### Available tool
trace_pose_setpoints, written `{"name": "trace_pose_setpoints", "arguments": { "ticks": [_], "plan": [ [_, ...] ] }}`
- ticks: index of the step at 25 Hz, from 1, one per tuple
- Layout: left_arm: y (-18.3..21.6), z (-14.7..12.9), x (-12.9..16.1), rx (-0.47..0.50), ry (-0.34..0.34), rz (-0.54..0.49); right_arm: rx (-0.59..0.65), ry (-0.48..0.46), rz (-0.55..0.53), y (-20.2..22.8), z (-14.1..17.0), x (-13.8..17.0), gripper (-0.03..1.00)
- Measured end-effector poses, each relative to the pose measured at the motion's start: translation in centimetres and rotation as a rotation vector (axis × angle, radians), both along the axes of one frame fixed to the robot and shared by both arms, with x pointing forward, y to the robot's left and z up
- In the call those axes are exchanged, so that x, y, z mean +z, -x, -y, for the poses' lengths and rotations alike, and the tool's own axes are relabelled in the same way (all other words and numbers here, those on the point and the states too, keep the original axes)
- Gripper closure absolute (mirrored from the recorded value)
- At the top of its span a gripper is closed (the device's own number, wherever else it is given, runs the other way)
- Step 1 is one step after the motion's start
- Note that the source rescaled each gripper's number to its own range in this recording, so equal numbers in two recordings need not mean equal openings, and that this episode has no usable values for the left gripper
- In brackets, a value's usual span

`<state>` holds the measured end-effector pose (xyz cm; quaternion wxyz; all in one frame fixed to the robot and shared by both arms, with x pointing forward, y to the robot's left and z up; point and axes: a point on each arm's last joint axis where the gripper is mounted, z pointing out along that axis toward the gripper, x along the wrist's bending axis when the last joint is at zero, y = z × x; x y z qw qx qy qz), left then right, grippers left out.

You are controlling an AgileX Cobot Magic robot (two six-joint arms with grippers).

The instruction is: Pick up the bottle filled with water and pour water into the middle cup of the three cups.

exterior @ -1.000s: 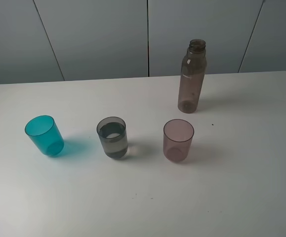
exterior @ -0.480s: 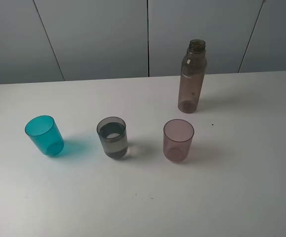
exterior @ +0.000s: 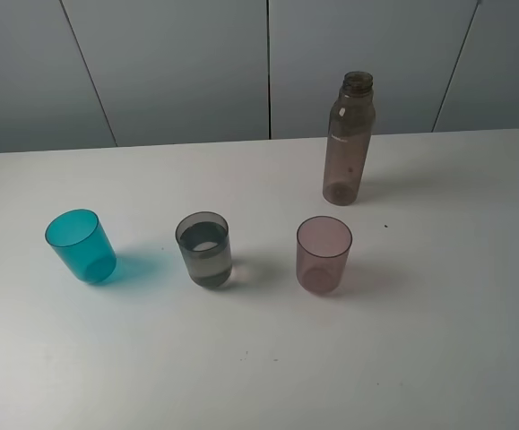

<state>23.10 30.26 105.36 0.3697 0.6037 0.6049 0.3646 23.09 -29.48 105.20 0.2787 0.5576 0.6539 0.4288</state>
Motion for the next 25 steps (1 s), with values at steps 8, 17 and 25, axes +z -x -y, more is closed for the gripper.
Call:
{"name": "trace_pose_setpoints", "arguments": {
  "ticks": [8,17,25],
  "plan": [
    [0.00,0.00,0.00,0.000,0.000,0.000,-0.017,-0.002,0.001,0.03,0.02,-0.05,-0.03],
    [0.00,0.00,0.00,0.000,0.000,0.000,-0.210,-0.002,0.001,-0.09,-0.13,-0.05,-0.03],
    [0.00,0.00,0.00,0.000,0.000,0.000,-0.213,-0.002,0.001,-0.09,-0.13,-0.05,-0.03]
  ]
}}
